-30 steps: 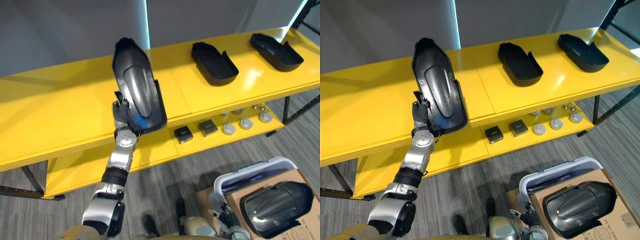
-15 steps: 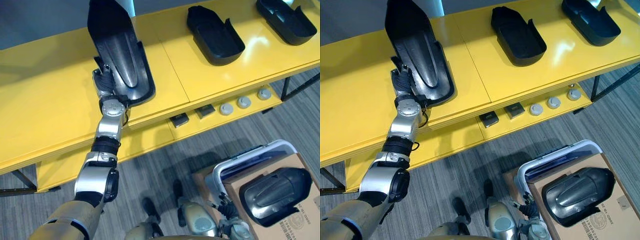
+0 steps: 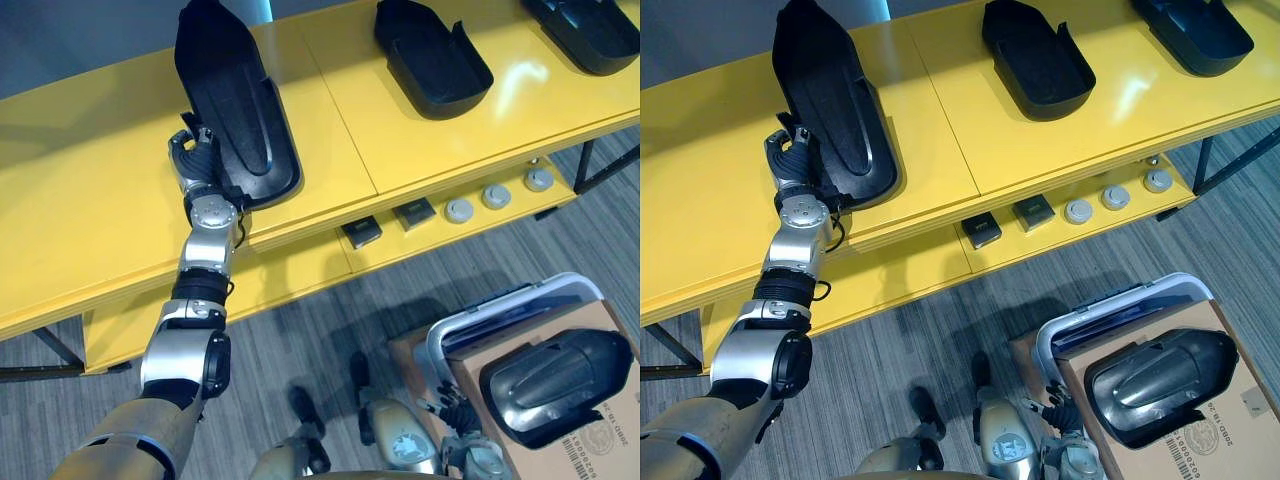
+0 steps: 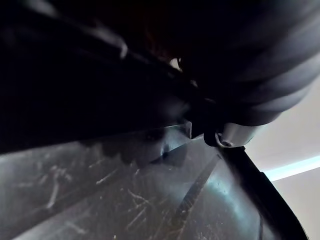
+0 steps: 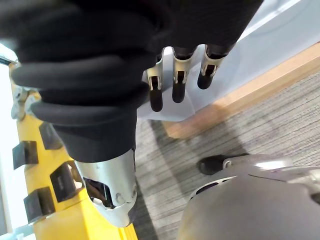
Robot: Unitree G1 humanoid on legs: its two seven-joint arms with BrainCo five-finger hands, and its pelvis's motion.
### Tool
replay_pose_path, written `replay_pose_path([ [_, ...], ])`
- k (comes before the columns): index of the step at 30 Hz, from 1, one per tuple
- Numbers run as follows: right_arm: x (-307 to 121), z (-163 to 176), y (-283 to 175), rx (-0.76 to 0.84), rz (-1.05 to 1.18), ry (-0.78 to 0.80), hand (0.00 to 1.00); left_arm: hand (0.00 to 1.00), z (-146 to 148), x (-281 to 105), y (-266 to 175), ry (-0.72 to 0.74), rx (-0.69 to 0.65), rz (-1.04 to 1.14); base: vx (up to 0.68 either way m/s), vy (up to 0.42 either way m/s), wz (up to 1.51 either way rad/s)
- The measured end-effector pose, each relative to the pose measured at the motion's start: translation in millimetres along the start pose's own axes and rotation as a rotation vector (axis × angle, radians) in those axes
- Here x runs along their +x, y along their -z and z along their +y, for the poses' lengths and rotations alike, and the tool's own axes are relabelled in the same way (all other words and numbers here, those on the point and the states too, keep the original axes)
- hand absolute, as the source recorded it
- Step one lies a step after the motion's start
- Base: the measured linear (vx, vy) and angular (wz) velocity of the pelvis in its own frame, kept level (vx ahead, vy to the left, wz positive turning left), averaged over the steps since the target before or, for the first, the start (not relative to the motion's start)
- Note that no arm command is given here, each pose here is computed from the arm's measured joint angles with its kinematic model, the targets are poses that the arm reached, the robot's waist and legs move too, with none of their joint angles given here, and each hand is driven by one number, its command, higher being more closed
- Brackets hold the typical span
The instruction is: Walk over and take plastic housings, then place them on the shelf
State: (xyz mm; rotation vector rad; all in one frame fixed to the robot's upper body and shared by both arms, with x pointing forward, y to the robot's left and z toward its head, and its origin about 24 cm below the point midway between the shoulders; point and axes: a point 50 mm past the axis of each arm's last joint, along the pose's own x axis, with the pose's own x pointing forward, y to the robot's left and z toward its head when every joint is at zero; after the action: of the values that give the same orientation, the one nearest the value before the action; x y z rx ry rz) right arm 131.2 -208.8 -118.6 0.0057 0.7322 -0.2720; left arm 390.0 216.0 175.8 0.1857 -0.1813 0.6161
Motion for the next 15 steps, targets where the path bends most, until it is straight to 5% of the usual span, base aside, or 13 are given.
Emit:
replay_pose_path([
  [15, 0, -1, 1, -0.002, 0.003, 0.002, 0.0, 0.0, 12, 1, -33, -0.1, -0.154, -0.103, 0.0, 0.0, 0.0],
])
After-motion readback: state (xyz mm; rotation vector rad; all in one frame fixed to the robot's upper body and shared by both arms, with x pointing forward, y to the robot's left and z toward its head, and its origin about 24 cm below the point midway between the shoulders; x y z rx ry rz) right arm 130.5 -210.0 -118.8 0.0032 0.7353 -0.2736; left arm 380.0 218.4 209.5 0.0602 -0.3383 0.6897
